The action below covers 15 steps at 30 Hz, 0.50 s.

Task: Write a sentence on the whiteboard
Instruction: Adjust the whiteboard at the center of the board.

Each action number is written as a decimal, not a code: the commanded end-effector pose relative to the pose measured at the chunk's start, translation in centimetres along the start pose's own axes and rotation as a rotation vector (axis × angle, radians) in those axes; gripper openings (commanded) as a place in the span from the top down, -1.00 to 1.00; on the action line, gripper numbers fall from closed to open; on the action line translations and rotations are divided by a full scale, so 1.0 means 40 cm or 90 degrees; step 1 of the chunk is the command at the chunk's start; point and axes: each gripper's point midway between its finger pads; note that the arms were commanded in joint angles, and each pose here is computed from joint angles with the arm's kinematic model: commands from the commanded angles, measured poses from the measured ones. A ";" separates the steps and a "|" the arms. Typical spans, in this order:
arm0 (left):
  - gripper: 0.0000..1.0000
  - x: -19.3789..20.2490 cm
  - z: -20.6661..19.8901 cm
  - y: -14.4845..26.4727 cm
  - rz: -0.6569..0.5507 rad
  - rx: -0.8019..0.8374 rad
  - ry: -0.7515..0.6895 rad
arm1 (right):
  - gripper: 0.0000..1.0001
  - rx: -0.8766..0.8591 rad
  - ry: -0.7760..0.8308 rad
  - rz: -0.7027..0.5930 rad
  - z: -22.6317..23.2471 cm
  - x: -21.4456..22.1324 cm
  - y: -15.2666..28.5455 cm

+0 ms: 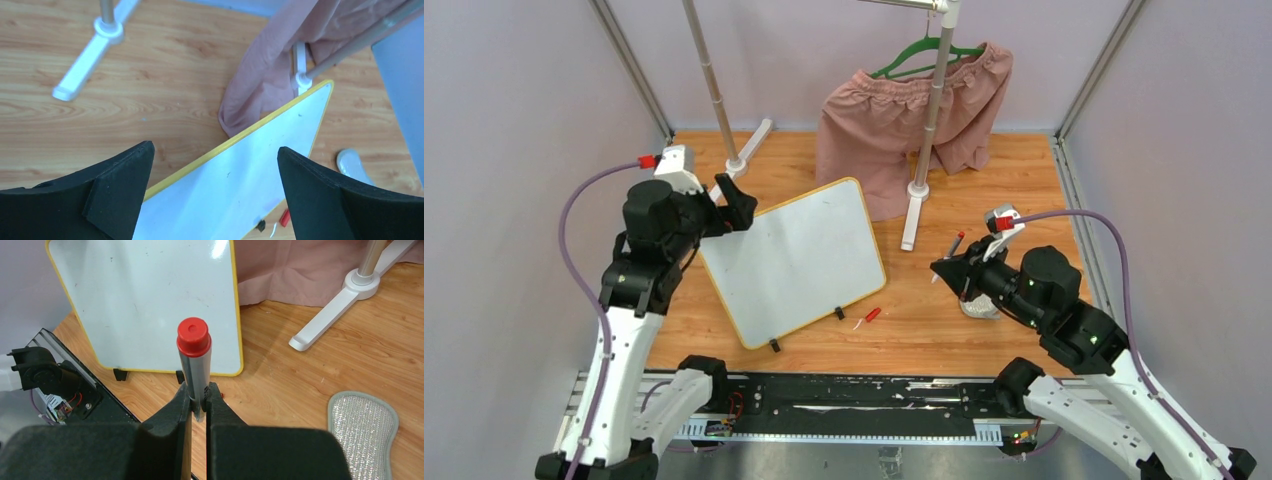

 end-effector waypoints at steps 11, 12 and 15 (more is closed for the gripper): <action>-1.00 -0.060 -0.302 0.204 -0.091 0.432 0.075 | 1.00 -0.227 -0.036 -0.099 0.197 -0.162 -0.055; -1.00 -0.048 -0.320 0.210 -0.084 0.465 0.081 | 1.00 -0.236 -0.040 -0.113 0.211 -0.176 -0.060; -1.00 -0.021 -0.369 0.237 -0.060 0.544 0.071 | 1.00 -0.270 -0.072 -0.172 0.253 -0.233 -0.075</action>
Point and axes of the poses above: each gripper's point midway between its finger pads, its own y axis back along the fingers, its own z axis along the line the jaws close on, x = y × z, and after that the axes turned 5 degrees about y, right-handed
